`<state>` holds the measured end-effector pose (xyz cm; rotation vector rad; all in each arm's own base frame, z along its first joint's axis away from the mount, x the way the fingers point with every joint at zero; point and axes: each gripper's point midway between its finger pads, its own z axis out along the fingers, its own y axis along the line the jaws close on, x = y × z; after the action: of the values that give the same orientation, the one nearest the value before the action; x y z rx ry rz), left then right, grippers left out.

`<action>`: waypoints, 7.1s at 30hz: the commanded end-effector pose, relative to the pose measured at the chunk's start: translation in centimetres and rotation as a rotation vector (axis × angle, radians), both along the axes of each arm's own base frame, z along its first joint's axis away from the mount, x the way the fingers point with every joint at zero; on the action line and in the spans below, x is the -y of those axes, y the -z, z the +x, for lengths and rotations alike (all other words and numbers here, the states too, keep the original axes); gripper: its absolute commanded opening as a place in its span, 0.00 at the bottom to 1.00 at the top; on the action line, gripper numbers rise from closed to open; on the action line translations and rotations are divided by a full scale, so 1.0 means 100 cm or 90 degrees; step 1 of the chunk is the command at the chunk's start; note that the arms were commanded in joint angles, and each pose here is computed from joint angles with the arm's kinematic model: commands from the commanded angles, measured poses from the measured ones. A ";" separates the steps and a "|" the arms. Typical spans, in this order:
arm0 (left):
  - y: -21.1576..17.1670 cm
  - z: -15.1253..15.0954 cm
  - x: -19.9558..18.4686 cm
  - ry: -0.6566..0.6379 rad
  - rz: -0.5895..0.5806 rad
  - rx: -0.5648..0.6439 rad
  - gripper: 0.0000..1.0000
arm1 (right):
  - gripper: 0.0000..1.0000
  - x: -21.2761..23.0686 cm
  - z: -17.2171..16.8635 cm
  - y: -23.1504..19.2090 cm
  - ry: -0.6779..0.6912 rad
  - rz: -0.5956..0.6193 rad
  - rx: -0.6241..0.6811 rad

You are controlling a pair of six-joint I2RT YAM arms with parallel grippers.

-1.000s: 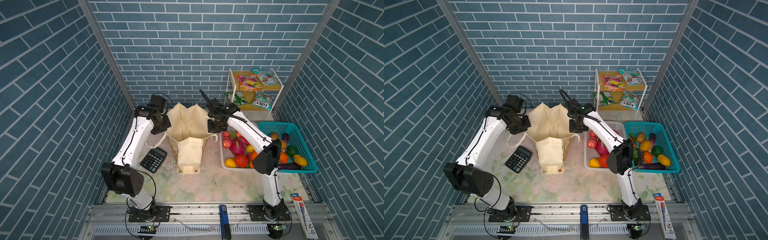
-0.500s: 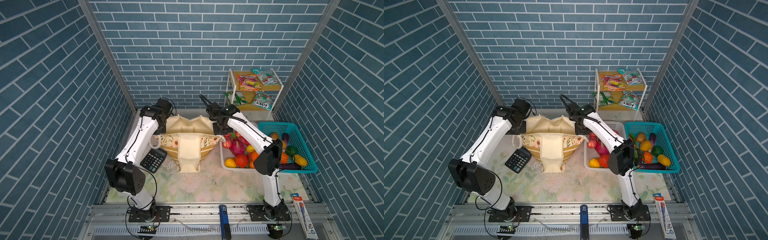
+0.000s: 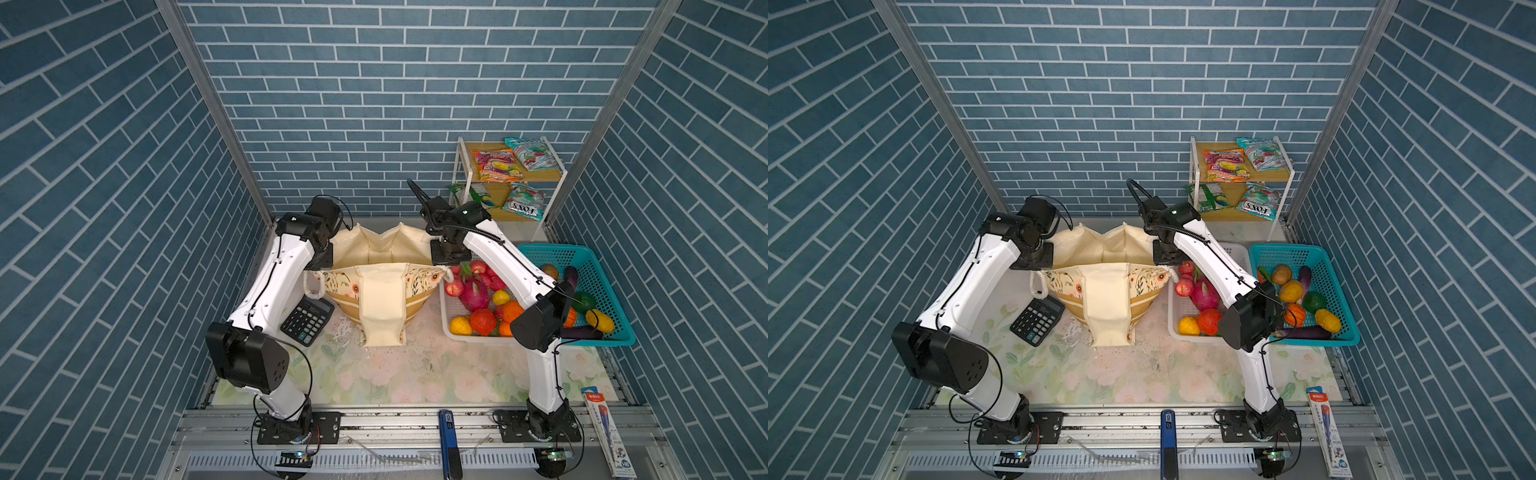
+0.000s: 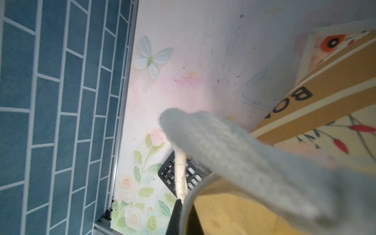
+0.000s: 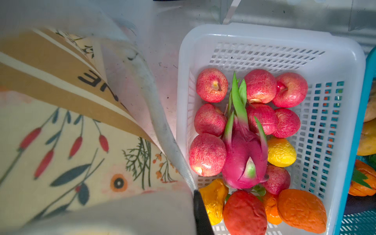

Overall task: Place the food into the grocery bag and tie it
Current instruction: 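Grasp the bag's top edges with both grippers and pull them apart to open it, then hold the bag edge with the left gripper while the right moves over the white basket, then grasp the orange fruit in the white basket with the right gripper, then carry the orange fruit into the open bag and release it with the right gripper, then move the right gripper back down into the white basket toward the red fruit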

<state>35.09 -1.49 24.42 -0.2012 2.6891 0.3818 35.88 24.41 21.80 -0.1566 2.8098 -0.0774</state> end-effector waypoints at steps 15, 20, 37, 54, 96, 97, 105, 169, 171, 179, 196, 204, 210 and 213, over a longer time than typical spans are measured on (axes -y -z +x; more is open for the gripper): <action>-0.010 -0.014 0.083 -0.044 -0.461 0.086 0.33 | 0.40 -0.076 -0.031 -0.009 -0.073 0.234 -0.106; -0.010 -0.019 0.075 -0.039 -0.428 0.070 0.38 | 0.31 -0.074 -0.030 -0.010 -0.080 0.226 -0.098; -0.005 -0.031 0.081 0.010 -0.443 0.053 0.00 | 0.59 -0.042 -0.024 -0.071 -0.008 0.240 0.070; -0.010 -0.015 0.094 0.056 -0.458 0.023 0.00 | 0.69 0.090 -0.022 -0.097 0.155 0.247 0.138; -0.017 -0.032 0.103 0.108 -0.456 0.027 0.00 | 0.89 0.205 -0.111 0.060 0.723 0.134 0.002; -0.018 -0.033 0.104 0.110 -0.459 0.029 0.00 | 0.96 0.205 -0.109 0.061 0.724 0.134 0.004; -0.020 -0.033 0.105 0.111 -0.465 0.037 0.00 | 0.99 0.203 -0.100 0.074 0.730 0.139 -0.010; -0.026 -0.026 0.108 0.091 -0.481 0.053 0.00 | 0.50 -0.147 -0.051 -0.073 -0.354 0.308 0.038; -0.026 -0.026 0.108 0.091 -0.481 0.052 0.00 | 0.50 -0.156 -0.054 -0.061 -0.369 0.298 0.024; -0.025 -0.024 0.109 0.086 -0.485 0.054 0.00 | 0.51 -0.183 -0.059 0.004 -0.409 0.230 -0.030; -0.021 -0.021 0.101 0.046 -0.471 0.063 0.00 | 0.60 -0.178 -0.059 0.069 -0.392 0.113 -0.037; -0.018 -0.021 0.103 0.049 -0.476 0.058 0.00 | 0.70 -0.175 -0.057 0.082 -0.391 0.095 -0.042; -0.016 -0.020 0.103 0.050 -0.476 0.058 0.00 | 0.92 -0.172 -0.051 0.055 -0.390 0.104 0.011; -0.016 -0.020 0.103 0.051 -0.475 0.059 0.00 | 0.97 -0.170 -0.045 0.023 -0.388 0.124 0.068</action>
<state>32.87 -11.56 26.10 -0.3246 2.6182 -0.6503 30.50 41.83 13.31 -0.9560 2.6753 0.2747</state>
